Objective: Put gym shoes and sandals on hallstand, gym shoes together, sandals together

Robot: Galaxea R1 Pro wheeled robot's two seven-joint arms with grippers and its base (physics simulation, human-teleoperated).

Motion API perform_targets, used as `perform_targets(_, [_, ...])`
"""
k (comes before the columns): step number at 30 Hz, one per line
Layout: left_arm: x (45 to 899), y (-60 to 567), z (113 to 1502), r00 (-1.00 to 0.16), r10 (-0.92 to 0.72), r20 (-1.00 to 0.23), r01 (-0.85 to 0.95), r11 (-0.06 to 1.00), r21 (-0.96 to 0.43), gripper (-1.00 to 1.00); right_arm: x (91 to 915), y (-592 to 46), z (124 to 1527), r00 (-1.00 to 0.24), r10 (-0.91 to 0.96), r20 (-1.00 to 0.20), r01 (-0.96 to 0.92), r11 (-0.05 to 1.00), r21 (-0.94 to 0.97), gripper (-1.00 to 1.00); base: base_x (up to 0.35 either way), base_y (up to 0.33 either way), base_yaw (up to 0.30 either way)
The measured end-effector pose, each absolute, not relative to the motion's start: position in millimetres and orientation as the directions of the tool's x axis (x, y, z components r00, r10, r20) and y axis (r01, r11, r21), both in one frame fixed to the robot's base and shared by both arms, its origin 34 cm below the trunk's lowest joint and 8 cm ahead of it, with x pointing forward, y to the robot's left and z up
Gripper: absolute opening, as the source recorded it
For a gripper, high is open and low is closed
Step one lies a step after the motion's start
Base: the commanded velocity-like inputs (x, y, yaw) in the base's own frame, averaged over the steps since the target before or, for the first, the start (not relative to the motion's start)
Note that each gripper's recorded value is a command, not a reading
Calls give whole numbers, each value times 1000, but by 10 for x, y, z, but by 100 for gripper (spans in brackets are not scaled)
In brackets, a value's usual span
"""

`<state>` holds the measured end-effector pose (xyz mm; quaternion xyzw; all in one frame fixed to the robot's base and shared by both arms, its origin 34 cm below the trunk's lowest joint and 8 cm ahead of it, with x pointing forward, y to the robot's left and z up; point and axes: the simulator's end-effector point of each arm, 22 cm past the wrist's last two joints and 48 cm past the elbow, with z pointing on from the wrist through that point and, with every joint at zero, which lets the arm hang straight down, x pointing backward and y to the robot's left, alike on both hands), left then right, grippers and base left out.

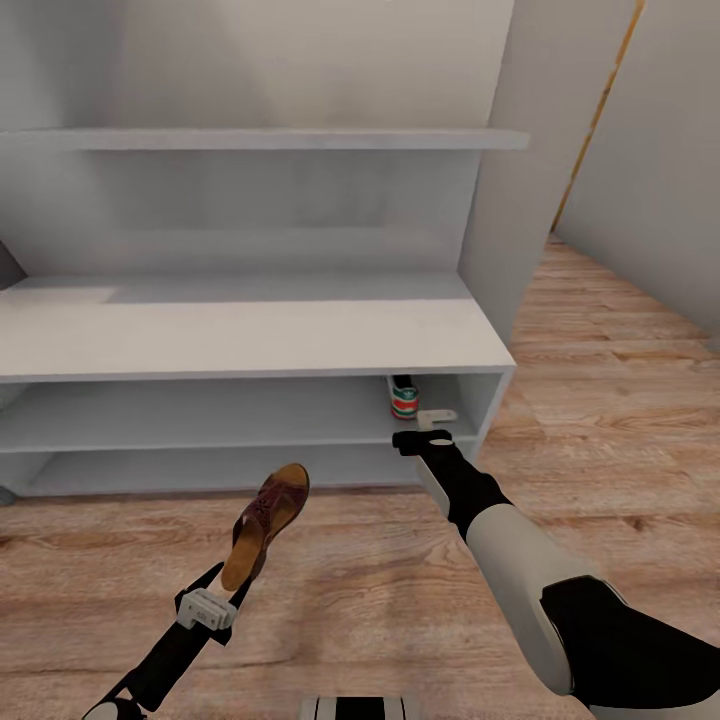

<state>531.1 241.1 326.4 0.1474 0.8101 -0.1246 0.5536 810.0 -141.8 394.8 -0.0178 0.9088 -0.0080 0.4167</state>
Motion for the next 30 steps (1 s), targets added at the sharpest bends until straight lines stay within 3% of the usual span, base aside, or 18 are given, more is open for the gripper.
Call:
perform_targets(23, [5310, 2409, 3263, -344, 100, -934, 376, 926, -39, -100, 8100, -1416, 3948, -652, -39, -757, -26, 999, -29, 100, -12, 0, 0])
perform_targets(30, [5310, 2411, 3261, -345, 100, -933, 375, 926, -39, -100, 8100, -1417, 3948, -652, -39, -757, -26, 999, -29, 100, -146, 0, 0])
